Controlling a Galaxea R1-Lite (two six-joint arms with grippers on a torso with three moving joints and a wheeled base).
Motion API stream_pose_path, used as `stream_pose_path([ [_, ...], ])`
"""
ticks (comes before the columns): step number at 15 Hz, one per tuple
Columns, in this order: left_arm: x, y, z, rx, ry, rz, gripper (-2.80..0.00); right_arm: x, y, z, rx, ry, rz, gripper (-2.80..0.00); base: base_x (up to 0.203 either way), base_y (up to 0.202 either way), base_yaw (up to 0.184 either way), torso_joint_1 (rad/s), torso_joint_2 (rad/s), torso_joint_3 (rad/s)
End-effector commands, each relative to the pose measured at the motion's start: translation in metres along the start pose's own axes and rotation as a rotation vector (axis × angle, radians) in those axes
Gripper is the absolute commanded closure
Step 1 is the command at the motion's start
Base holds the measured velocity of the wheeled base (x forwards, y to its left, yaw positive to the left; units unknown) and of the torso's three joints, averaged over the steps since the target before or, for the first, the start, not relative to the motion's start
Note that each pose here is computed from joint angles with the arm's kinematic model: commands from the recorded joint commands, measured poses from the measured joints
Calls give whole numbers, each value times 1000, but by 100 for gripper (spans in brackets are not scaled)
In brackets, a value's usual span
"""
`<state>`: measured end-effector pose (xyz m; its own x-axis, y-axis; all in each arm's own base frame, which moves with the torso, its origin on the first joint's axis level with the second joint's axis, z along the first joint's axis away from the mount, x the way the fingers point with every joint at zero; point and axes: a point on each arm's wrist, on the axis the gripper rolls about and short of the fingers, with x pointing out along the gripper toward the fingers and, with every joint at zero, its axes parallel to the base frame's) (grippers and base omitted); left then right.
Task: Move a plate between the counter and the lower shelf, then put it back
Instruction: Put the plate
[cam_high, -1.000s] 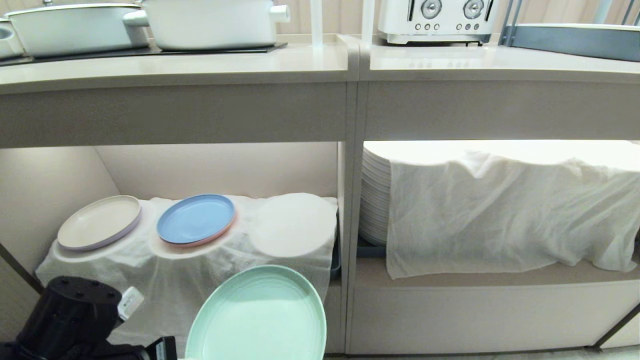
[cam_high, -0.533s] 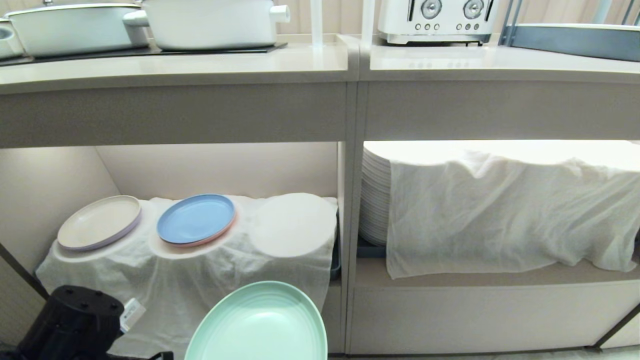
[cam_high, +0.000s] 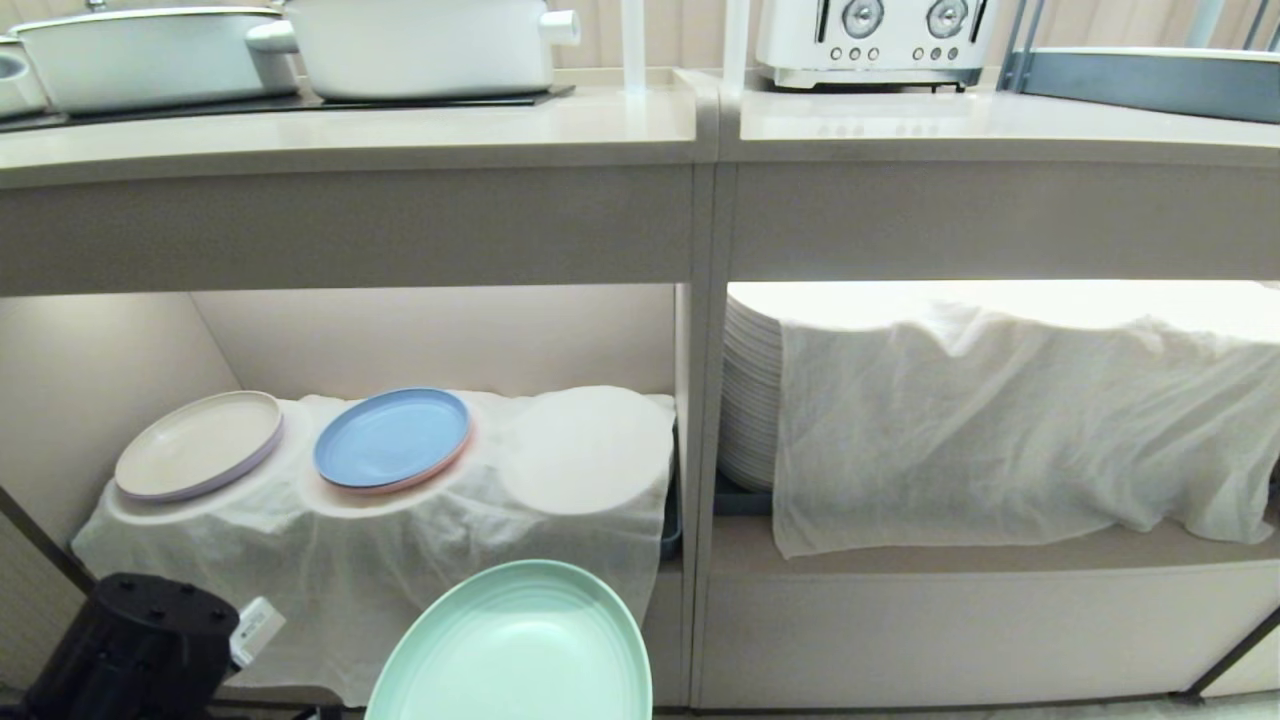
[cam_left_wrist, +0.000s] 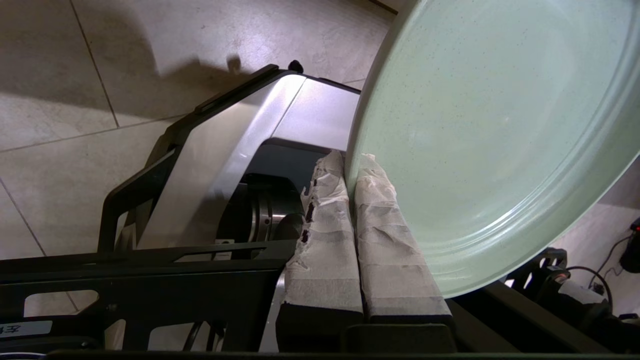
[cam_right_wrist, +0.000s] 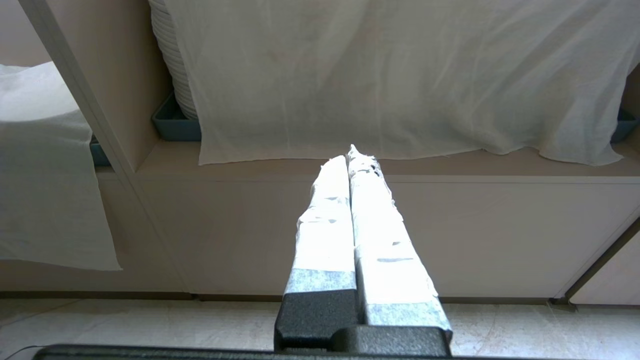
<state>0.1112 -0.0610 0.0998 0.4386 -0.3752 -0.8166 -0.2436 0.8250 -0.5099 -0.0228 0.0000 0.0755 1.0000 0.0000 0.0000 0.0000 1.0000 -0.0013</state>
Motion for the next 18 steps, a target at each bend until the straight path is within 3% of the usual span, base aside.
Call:
stream_pose_path([
  [1,0,0,0,-5,-1,-1,0,0,0,0,0,0,0,0,0,0,0,0,0,0],
  [18,1,0,0,-9,5,2,0,0,0,0,-2,0,0,0,0,0,0,0,0,0],
])
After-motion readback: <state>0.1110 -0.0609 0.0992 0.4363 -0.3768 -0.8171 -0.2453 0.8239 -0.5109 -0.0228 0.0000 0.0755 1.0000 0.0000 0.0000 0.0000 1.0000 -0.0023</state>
